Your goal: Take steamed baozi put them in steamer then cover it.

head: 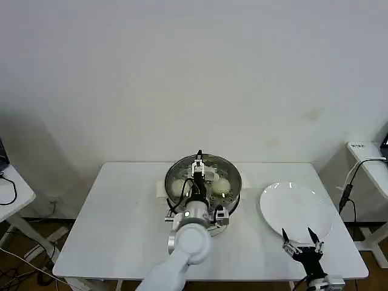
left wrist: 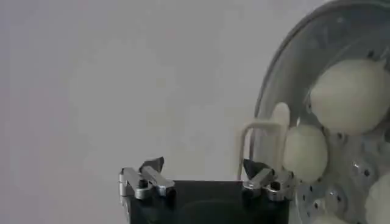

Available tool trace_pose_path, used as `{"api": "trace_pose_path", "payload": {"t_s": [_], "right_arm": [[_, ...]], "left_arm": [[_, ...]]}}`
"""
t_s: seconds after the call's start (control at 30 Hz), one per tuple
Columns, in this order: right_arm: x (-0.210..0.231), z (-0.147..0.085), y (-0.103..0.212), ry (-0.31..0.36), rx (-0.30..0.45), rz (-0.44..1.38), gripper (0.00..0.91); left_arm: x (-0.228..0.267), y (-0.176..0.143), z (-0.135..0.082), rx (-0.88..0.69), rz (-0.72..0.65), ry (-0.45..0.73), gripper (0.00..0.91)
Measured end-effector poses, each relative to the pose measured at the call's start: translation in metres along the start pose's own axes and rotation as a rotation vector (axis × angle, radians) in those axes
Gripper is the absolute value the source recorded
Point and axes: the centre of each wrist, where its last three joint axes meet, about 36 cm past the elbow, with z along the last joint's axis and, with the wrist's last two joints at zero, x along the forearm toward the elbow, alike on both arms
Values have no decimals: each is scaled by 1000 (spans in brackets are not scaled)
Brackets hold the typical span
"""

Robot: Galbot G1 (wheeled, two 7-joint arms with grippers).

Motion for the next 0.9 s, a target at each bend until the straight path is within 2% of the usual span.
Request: {"api": "trace_pose_path", "payload": {"t_s": [0.9], "right_arm": [[4, -3, -2, -5, 12, -5, 907]], "left_arm": [[36, 7, 31, 34, 0, -21, 907]]}}
